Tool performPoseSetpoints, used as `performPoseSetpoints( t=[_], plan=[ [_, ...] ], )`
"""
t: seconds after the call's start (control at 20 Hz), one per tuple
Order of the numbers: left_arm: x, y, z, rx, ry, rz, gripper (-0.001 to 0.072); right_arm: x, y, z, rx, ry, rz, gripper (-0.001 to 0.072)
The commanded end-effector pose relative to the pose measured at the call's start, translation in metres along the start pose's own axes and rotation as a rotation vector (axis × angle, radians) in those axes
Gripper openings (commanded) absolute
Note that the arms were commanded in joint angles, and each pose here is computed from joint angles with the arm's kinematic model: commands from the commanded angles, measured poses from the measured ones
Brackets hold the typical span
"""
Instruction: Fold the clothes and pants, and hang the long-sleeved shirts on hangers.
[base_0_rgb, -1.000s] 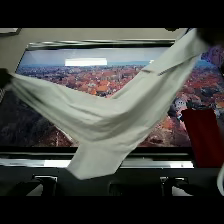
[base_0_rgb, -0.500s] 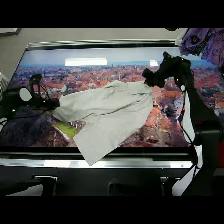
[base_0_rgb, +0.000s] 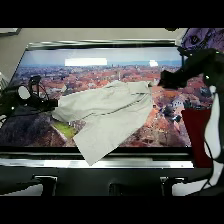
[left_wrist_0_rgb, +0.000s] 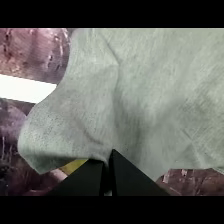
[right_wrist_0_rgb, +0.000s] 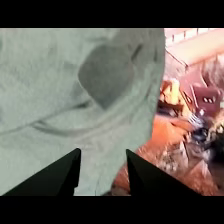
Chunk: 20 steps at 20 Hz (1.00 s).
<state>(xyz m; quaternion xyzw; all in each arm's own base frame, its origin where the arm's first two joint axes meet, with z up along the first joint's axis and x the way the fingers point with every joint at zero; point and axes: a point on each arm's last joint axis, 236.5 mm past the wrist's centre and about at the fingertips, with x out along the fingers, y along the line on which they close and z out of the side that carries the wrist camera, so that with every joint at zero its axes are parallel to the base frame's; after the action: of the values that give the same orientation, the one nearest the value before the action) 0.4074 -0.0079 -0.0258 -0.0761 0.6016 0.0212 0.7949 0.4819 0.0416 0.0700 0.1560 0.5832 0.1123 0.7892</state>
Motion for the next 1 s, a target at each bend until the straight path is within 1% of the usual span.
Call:
performPoseSetpoints(
  t=[0.0,0.1,0.2,0.35,0.4,0.45,0.65,0.8,0.95],
  plan=[
    [-0.004,0.004,-0.013,-0.007,0.060,0.007,0.0020,-0.021,-0.001,-0.074,0.074,0.076,0.090,0.0443],
    [-0.005,0.004,-0.020,-0.006,0.091,0.010,0.0020,-0.001,0.025,-0.120,0.179,0.085,0.200,0.0454],
    [-0.005,0.004,-0.024,-0.007,0.107,0.011,0.0020,0.031,0.047,-0.162,0.287,0.063,0.259,0.0453],
    [-0.005,0.005,-0.026,-0.006,0.117,0.012,0.0020,0.076,0.069,-0.226,0.366,0.121,0.260,0.0460],
    [-0.006,0.005,-0.027,-0.006,0.119,0.012,0.0020,0.088,0.078,-0.244,0.371,0.153,0.257,0.0481],
    [-0.006,0.005,-0.028,-0.006,0.122,0.013,0.0021,0.098,0.089,-0.257,0.347,0.166,0.256,0.0480],
    [-0.006,0.005,-0.028,-0.007,0.125,0.013,0.0020,0.123,0.125,-0.280,0.313,0.167,0.243,0.0480],
    [-0.006,0.005,-0.028,-0.007,0.126,0.013,0.0021,0.143,0.137,-0.304,0.306,0.220,0.216,0.0480],
    [-0.006,0.005,-0.028,-0.007,0.126,0.013,0.0021,0.156,0.139,-0.310,0.322,0.228,0.204,0.0471]
  ],
)
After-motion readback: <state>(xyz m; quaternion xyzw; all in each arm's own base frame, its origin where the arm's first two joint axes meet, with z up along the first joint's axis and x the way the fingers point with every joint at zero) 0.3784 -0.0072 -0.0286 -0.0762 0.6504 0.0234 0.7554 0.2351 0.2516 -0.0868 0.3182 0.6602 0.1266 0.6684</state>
